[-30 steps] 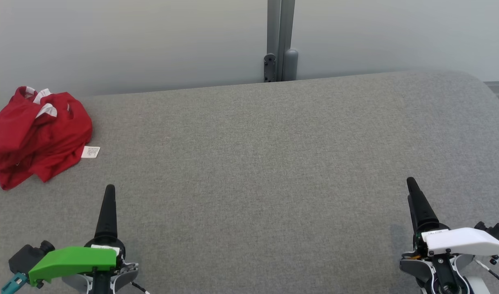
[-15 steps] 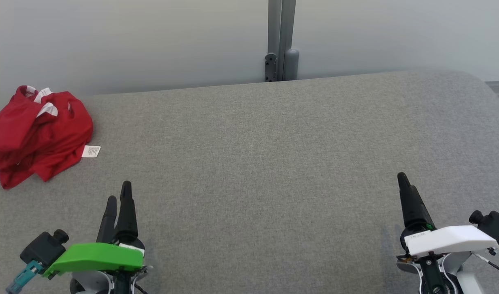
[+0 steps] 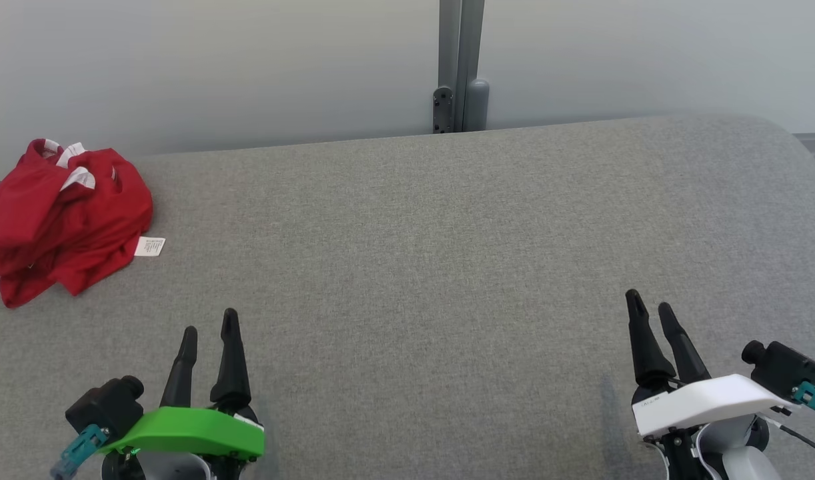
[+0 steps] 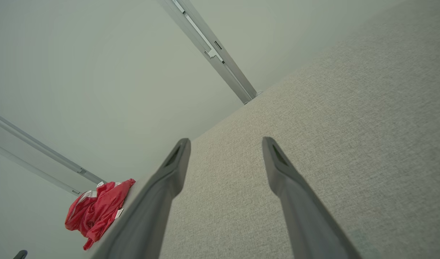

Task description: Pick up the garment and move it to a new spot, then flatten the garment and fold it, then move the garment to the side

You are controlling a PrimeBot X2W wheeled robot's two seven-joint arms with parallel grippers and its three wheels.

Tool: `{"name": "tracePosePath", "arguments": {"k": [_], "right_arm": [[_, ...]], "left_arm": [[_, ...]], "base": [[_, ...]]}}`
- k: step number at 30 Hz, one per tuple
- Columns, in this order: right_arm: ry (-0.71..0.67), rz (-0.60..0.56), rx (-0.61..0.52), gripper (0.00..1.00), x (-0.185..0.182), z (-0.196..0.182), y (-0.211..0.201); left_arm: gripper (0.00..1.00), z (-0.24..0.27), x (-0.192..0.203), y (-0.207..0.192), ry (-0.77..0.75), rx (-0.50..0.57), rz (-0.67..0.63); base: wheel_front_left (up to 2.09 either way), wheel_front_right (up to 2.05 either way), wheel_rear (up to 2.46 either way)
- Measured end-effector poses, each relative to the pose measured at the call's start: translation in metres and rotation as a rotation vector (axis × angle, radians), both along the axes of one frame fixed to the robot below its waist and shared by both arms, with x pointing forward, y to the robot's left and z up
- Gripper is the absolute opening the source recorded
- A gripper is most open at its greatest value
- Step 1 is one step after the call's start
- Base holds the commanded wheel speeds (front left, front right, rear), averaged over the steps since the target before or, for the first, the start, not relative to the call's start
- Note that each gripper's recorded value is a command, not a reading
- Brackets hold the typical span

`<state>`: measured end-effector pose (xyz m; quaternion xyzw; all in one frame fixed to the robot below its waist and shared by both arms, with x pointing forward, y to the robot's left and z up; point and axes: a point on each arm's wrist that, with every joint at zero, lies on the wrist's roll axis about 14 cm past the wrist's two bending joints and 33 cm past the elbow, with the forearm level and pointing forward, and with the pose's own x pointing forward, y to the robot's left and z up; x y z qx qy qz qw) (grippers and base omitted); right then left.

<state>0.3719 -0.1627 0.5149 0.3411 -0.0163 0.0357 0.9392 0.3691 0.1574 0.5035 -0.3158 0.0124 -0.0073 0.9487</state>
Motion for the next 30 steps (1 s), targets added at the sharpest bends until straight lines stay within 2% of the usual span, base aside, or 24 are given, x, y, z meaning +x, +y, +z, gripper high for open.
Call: {"name": "tracePosePath", "arguments": {"k": [14,30], "right_arm": [[-0.037,0.031,-0.193,1.00,-0.001,0.002,0.012],[-0.084,0.061,-0.359,1.00,-0.006,0.006,0.023]], "left_arm": [[1.00,-0.002,-0.007,0.000,-0.020,0.192,0.002],[1.00,-0.003,-0.017,-0.002,-0.046,0.349,-0.009]], "base": [[0.00,0.00,0.00],[0.00,0.00,0.00]]}}
